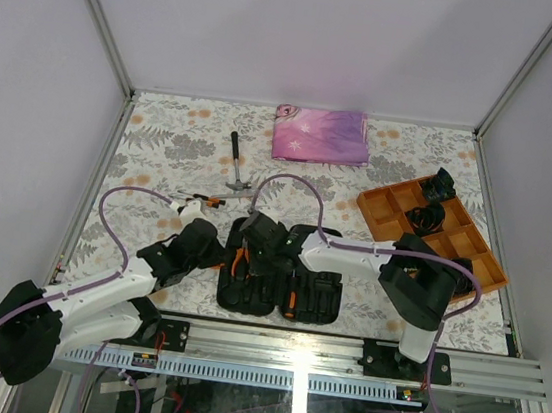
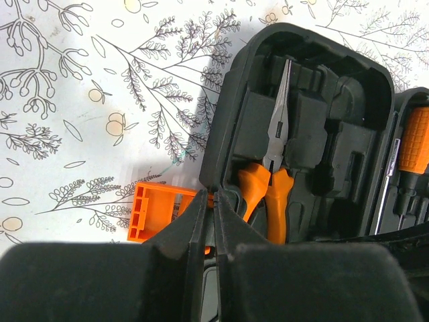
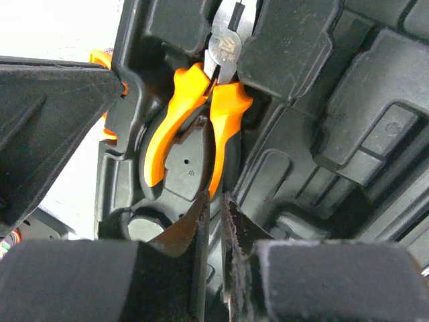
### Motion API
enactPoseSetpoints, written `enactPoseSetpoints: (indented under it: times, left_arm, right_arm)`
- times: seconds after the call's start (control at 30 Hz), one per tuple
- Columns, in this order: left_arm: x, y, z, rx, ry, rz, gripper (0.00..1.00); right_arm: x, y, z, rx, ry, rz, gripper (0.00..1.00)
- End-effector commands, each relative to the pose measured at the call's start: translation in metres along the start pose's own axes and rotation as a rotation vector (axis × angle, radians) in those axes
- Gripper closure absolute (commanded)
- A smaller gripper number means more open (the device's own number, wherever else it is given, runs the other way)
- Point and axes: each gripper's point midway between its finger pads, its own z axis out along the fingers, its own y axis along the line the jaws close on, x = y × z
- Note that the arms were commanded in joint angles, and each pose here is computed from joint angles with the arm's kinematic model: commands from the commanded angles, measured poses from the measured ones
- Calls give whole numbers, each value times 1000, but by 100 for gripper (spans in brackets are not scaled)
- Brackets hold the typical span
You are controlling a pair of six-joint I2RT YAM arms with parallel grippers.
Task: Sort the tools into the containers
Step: Adjust the pliers in the storage box.
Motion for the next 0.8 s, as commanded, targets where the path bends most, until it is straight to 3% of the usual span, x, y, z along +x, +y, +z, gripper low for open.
enactPoseSetpoints:
  times: [0.0, 0.2, 0.5, 0.77]
  left_arm:
    - [34, 17, -5, -27, 135, 33, 96]
    - [34, 17, -6, -29, 133, 29, 97]
    - [27, 19, -14, -43, 111, -1, 97]
    - [21, 9, -22, -19, 110, -19, 82]
  right_arm:
    - [59, -48, 46, 159, 177, -21, 97]
    - [51, -39, 37, 113, 109, -23, 97]
    - [-25, -1, -32, -3, -173, -65, 76]
    - [-37, -11, -84, -26, -301, -42, 62]
